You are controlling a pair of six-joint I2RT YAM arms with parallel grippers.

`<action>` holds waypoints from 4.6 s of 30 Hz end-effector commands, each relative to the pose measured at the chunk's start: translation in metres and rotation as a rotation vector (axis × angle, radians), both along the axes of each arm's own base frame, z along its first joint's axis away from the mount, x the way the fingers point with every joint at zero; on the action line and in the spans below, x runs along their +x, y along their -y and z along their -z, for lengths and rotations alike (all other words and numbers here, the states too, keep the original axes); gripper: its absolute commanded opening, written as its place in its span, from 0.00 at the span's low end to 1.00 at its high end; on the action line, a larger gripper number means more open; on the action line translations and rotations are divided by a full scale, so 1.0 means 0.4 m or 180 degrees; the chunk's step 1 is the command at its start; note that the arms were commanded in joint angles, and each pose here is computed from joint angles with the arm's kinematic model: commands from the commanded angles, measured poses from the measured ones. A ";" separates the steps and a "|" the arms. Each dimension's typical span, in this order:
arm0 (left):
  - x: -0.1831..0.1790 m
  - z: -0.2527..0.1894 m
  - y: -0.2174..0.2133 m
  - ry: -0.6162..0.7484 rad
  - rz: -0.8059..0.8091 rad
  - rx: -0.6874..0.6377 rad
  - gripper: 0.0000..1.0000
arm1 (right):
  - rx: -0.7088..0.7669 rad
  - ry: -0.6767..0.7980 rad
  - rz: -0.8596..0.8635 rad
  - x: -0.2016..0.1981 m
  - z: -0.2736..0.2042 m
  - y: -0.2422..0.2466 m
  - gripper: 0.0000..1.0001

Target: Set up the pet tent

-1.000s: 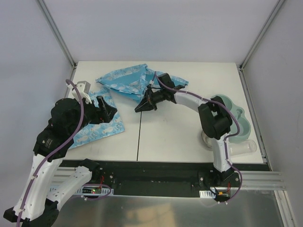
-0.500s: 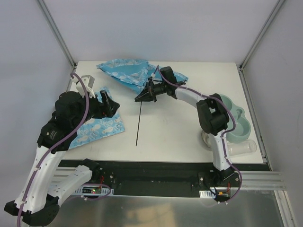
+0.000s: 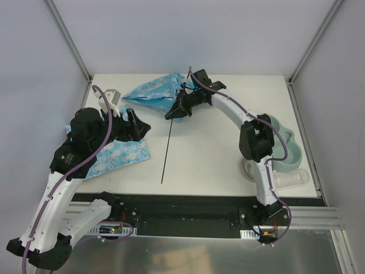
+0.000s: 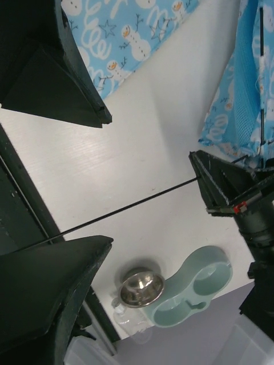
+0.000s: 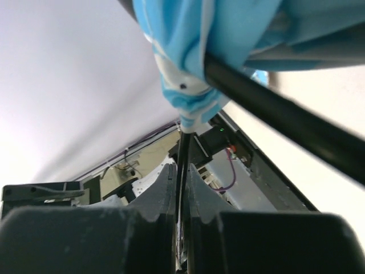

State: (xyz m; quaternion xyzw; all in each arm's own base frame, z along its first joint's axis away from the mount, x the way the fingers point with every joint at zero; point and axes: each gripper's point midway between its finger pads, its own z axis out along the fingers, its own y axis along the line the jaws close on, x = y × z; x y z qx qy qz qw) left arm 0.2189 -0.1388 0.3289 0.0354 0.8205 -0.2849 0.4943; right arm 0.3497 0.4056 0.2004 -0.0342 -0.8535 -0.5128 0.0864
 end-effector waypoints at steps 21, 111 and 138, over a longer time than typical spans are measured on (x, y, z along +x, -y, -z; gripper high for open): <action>-0.029 0.195 0.237 -0.0940 0.1443 -0.0974 0.75 | -0.0108 0.0890 0.0320 0.122 -0.065 0.027 0.00; 0.039 0.112 0.205 -0.0443 0.0963 -0.0869 0.00 | -0.0309 0.2445 0.1291 -0.094 -0.262 0.043 0.47; 0.101 0.057 0.178 -0.0110 0.0557 -0.0919 0.43 | -0.0478 0.2704 0.1098 -0.181 -0.251 0.015 0.00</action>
